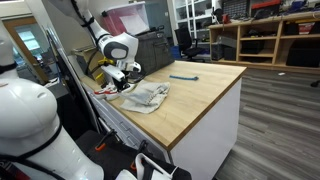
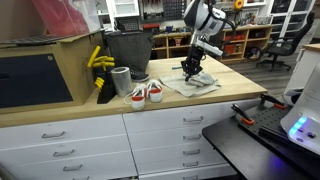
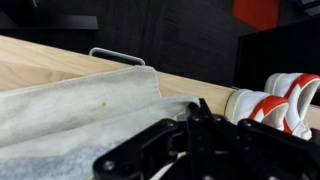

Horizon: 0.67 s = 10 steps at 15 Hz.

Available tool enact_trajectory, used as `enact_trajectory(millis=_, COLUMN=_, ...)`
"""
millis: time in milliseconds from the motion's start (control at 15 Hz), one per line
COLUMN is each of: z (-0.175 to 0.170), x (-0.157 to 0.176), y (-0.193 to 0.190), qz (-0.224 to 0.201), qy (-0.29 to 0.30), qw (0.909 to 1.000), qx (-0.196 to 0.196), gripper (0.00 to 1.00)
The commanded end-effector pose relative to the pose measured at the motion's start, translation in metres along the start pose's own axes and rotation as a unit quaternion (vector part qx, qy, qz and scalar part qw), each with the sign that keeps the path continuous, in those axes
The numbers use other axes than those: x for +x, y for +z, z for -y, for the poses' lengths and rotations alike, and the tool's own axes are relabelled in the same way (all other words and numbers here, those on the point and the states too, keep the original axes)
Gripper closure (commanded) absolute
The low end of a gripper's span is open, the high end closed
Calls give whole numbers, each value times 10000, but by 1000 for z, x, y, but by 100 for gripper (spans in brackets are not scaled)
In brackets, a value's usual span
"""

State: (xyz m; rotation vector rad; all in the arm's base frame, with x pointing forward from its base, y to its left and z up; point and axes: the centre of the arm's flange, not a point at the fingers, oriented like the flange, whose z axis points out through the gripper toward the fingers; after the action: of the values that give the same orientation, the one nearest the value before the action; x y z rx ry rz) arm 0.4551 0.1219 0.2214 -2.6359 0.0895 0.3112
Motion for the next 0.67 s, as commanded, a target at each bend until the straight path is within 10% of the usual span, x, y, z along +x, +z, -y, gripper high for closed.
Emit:
enact_trajectory(millis=0, z=-12, x=-12, y=15, qz=254, qy=-28, qw=9995, qx=-172, gripper=99)
enact_trajectory(millis=600, z=-24, x=-14, y=68, qz=286, qy=-78, qw=9987, qx=-406, gripper=99)
